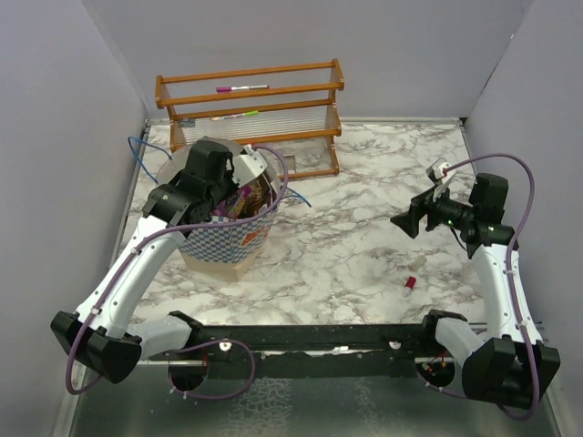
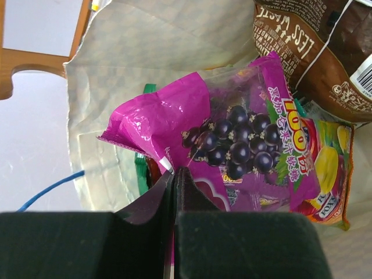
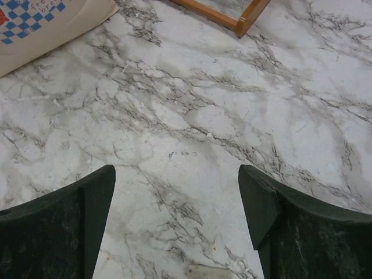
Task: Place the snacks into the paper bag
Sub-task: Place the snack in the paper bag.
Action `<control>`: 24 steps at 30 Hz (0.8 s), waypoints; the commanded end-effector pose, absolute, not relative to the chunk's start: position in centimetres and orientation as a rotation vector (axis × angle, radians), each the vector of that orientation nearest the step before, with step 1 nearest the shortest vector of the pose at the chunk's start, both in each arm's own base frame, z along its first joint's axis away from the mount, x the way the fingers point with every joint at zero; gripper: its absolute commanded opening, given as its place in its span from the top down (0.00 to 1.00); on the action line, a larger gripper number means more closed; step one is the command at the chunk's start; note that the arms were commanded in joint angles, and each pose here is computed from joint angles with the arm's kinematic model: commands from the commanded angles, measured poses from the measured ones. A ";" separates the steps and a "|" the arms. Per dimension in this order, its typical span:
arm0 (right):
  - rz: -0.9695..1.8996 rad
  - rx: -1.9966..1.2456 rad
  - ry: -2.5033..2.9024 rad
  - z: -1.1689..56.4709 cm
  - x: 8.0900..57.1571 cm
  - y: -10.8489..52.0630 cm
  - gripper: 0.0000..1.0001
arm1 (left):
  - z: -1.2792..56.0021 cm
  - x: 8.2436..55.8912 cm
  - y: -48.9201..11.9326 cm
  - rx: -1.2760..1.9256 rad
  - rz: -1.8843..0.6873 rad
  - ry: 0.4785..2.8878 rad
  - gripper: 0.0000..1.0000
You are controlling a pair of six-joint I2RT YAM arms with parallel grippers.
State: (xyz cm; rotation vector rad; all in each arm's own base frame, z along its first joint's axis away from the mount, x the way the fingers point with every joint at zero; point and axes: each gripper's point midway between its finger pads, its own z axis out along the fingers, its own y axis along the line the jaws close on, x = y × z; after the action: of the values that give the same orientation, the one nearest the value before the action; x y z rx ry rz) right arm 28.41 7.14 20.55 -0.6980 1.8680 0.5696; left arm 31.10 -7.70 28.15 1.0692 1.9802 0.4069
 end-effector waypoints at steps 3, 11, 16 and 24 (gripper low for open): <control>0.517 -0.702 1.851 20.8 28.9 6.7 0.13 | 28.4 32.8 -7.6 0.966 0.449 1.944 1.00; 0.496 -0.705 1.840 21.0 28.8 6.6 0.13 | 26.2 33.4 -7.8 0.968 0.444 1.997 1.00; 0.508 -0.705 1.845 20.9 28.8 6.7 0.12 | 25.6 33.2 -7.7 0.971 0.448 2.009 1.00; 0.514 -0.702 1.856 20.5 28.9 6.7 0.12 | 24.0 33.4 -7.8 0.987 0.448 2.036 1.00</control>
State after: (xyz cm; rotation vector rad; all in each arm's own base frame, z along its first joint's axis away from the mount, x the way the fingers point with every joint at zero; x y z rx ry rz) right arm 28.48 6.90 20.58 -0.6957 1.8659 0.5428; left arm 32.52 -8.44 23.74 1.0443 2.0418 0.3939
